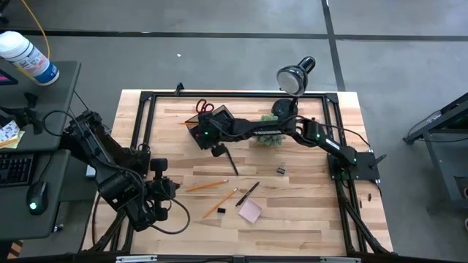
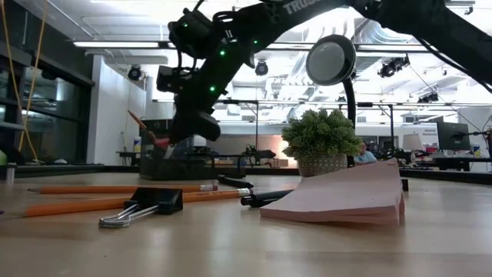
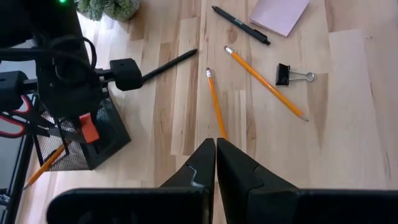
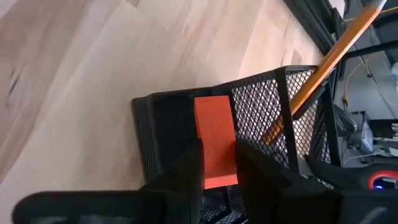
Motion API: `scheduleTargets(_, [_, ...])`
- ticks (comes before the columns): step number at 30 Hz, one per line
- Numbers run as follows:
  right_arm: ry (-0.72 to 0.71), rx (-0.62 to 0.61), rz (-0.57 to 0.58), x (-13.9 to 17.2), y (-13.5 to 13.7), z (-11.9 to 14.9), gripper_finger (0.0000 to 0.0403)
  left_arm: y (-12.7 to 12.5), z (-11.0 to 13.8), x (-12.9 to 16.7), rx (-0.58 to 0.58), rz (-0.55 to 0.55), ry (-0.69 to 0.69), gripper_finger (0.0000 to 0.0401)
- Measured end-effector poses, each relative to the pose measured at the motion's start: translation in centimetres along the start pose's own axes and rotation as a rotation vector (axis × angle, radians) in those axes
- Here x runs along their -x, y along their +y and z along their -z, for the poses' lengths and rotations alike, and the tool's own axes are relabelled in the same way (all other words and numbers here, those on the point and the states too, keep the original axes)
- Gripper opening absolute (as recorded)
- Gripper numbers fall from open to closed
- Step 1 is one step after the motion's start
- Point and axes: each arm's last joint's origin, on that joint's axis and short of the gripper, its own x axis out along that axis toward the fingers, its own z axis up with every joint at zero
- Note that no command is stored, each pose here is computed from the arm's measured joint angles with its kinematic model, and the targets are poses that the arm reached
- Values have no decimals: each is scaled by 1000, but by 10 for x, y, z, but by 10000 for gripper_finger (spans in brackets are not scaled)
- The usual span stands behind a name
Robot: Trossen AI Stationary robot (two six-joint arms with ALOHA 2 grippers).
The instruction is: Pick and place office supplies into organizer
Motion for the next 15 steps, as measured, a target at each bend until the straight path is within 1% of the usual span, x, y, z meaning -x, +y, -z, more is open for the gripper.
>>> scheduleTargets(4, [18, -3, 0, 0, 0, 2, 92, 0, 0, 0, 0, -2, -1, 5])
scheduleTargets(8, [68, -1, 8, -1, -1, 6, 115, 0, 0, 0, -3, -4, 1, 5])
scheduleTargets(15, [91, -43, 24, -1, -2, 9, 147, 1, 0, 0, -4, -8, 0, 5])
